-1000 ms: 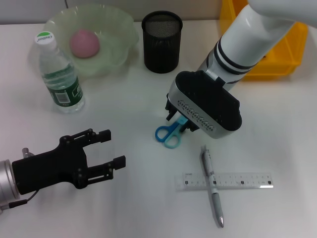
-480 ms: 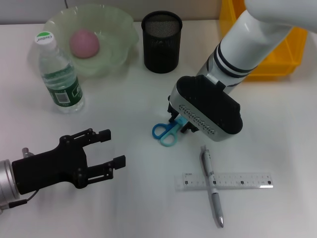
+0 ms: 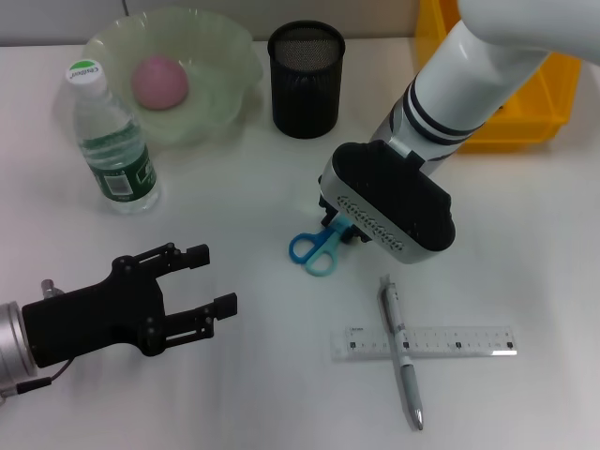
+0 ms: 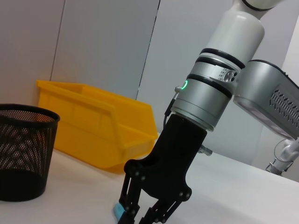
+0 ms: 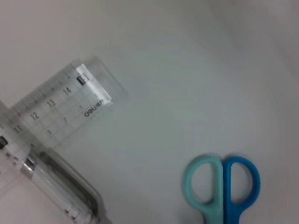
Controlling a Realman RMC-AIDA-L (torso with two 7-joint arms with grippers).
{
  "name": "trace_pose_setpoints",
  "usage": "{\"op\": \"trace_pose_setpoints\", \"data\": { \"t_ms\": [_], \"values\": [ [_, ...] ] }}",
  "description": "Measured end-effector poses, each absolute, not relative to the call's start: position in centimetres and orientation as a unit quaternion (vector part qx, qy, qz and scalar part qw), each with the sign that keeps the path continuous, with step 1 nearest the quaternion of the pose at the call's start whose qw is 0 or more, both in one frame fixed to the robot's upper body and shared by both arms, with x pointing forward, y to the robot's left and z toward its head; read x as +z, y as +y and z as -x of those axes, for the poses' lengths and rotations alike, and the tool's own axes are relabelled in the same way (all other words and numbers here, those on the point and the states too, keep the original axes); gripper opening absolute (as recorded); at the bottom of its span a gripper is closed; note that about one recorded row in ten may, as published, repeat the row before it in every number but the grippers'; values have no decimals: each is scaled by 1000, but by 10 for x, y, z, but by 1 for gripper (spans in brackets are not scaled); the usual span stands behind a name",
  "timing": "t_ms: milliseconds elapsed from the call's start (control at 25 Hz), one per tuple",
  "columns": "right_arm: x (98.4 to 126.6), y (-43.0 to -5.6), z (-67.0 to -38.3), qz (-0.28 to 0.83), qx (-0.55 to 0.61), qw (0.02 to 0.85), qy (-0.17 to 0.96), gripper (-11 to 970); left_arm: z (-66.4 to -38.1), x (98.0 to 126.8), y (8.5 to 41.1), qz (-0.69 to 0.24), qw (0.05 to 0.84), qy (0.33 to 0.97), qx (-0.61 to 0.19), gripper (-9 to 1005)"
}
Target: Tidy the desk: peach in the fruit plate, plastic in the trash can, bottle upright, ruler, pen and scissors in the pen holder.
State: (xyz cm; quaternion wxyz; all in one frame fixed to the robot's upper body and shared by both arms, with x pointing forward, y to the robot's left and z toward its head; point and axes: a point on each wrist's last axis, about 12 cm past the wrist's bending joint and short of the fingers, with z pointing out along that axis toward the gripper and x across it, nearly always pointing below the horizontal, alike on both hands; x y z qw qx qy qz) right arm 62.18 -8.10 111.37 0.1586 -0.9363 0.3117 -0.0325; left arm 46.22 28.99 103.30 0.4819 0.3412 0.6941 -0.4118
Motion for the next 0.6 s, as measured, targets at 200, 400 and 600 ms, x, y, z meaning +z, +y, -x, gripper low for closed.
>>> {"op": "trace_pose_setpoints", "data": {
  "t_ms": [200,400,600],
  "values": [
    [1113,-81,-622,936,-33,159,313,278,-462,1033,290,-341,482,694,-412,784],
    [1113,-81,-622,935,-33,158,314,275,-461,1033,290,-340,481,694,-413,784],
    [1115,-80,-622,937,-33,152,312,275,-461,1033,290,-339,481,693,-416,784]
  ]
}}
